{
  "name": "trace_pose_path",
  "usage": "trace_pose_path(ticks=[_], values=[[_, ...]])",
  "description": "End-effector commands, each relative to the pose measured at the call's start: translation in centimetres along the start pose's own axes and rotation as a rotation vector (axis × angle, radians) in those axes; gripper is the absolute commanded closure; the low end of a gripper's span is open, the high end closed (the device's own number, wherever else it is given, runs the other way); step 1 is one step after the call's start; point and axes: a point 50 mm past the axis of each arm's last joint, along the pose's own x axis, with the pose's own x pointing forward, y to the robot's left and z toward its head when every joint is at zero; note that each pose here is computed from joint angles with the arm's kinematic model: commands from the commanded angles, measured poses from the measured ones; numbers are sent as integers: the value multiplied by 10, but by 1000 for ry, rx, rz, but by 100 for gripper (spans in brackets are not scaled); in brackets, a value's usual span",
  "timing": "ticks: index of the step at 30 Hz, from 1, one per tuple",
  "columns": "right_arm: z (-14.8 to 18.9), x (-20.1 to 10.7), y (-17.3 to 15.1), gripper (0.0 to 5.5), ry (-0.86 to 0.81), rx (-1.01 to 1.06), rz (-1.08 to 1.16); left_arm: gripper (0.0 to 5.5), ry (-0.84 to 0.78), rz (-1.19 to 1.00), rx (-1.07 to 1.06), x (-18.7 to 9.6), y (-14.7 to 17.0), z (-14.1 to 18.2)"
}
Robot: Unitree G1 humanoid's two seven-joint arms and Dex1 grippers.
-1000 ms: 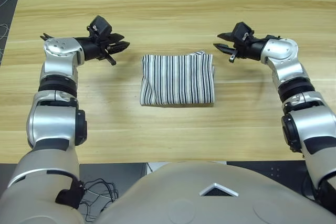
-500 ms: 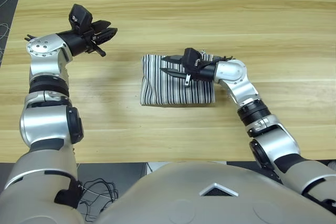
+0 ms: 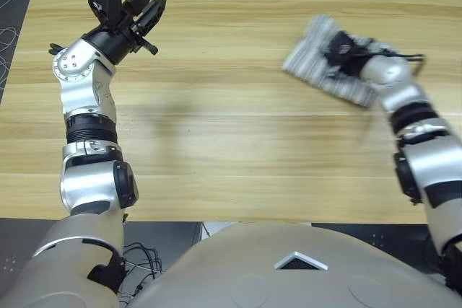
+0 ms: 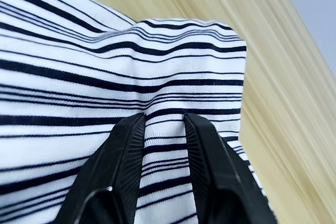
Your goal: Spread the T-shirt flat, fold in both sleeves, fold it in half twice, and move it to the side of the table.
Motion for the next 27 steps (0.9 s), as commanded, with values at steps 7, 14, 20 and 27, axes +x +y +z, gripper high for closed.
trace_pose_path(ticks=[7, 14, 20, 27], values=[[98, -26, -25, 413, -696, -94, -827, 414, -118, 374, -153, 22, -12, -23], [145, 3, 180, 413, -950, -362, -247, 414, 3, 699, 67, 3, -22, -58], [128, -4, 195, 413, -1002, -391, -46, 414, 102, 712, -23, 21, -42, -73], [118, -11, 223, 413, -1065, -552, 81, 414, 41, 570, -161, 32, -55, -71]])
